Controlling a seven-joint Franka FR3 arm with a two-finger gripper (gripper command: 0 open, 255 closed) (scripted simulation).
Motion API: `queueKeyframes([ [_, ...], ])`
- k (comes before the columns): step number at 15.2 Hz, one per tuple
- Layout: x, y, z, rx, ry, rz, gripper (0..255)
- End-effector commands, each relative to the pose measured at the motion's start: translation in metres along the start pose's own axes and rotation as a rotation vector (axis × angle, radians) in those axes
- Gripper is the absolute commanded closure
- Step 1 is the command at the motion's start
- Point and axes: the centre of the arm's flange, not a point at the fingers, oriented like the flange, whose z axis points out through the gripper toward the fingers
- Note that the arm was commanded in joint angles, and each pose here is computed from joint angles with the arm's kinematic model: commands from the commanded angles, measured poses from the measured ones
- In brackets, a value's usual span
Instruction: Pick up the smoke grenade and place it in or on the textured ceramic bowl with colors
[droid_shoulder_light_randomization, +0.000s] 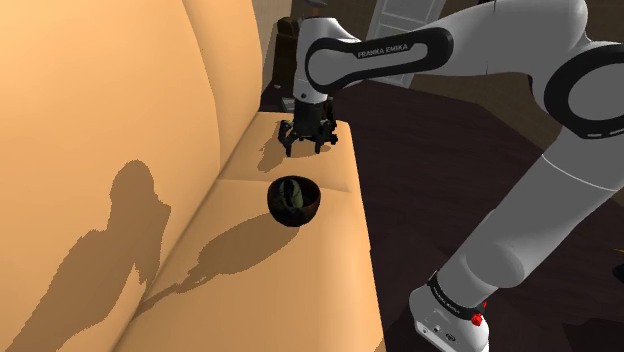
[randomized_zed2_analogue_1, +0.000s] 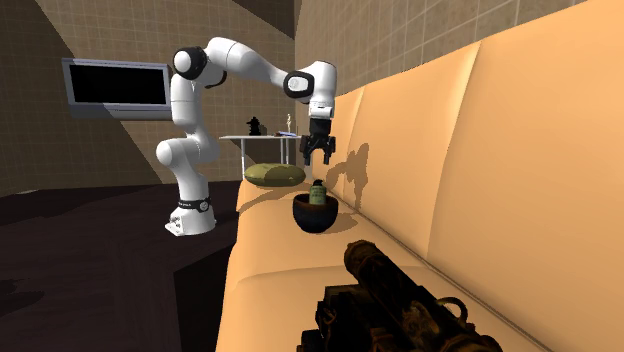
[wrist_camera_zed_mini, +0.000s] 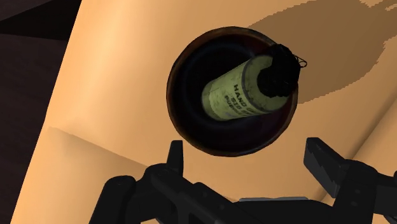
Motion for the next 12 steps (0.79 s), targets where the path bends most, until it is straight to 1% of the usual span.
queueKeyframes([
  [1, 0.000, 0.000, 0.000, 0.000, 0.000, 0.000, 0],
  [5, 0.000, 0.000, -0.050, 0.000, 0.000, 0.000, 0],
  [12, 0.000, 0.000, -0.050, 0.000, 0.000, 0.000, 0],
])
